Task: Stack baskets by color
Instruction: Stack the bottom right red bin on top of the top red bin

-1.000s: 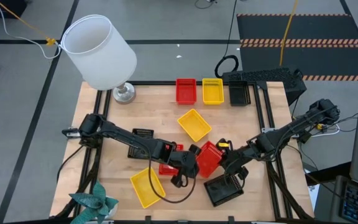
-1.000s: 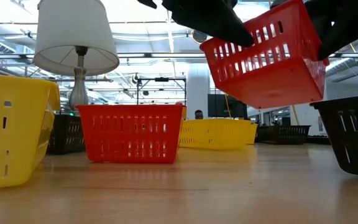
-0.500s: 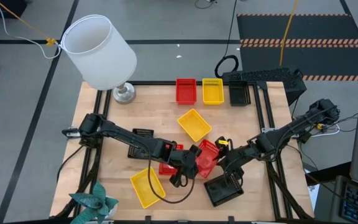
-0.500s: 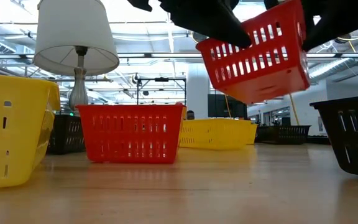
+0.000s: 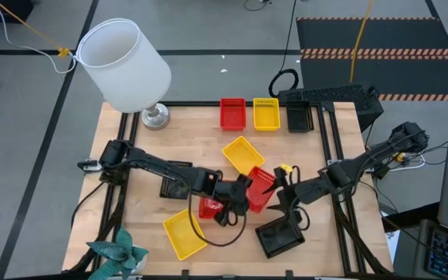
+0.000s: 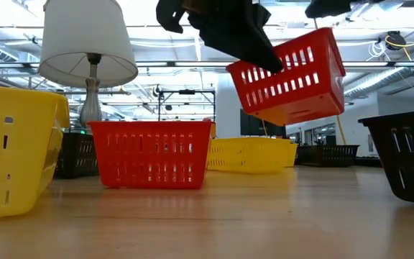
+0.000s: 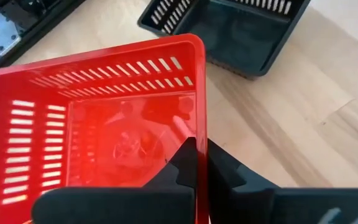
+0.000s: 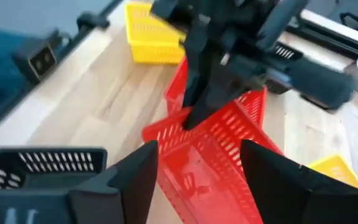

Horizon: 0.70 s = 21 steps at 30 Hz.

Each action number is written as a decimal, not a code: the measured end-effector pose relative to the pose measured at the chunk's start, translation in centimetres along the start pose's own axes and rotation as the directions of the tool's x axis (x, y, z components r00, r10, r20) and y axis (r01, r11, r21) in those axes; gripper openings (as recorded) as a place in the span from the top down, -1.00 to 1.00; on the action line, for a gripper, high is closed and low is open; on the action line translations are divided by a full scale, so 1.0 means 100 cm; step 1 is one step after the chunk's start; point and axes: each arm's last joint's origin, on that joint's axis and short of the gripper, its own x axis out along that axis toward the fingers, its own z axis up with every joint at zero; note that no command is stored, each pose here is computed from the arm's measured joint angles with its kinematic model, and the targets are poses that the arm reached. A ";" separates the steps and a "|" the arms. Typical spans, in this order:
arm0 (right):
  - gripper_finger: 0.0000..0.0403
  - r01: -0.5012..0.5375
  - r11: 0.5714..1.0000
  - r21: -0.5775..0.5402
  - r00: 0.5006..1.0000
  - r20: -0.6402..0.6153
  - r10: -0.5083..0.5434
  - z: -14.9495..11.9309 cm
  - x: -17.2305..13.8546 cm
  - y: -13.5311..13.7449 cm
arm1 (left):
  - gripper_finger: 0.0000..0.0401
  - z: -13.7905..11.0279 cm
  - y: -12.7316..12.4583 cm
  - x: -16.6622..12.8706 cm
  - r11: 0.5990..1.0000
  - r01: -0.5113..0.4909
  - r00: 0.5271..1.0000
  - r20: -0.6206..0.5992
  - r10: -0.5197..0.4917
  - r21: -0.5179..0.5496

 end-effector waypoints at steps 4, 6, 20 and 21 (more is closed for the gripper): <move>-0.13 -0.007 0.997 0.072 0.999 0.051 0.003 0.003 -0.015 -0.002 | 0.93 0.003 0.005 -0.013 0.998 -0.059 0.998 -0.011 0.059 -0.009; -0.12 -0.013 0.995 0.096 0.997 0.075 0.006 0.004 -0.022 -0.002 | 0.92 0.004 0.006 -0.018 0.997 -0.083 0.996 -0.019 0.082 -0.009; -0.07 0.030 0.995 0.097 0.995 0.087 -0.038 0.001 -0.043 0.010 | 0.96 -0.001 0.011 -0.047 0.980 -0.176 0.977 -0.136 0.163 -0.096; -0.07 0.028 0.995 0.093 0.996 0.082 -0.036 0.001 -0.043 0.010 | 0.95 -0.003 0.010 -0.047 0.977 -0.188 0.972 -0.160 0.171 -0.099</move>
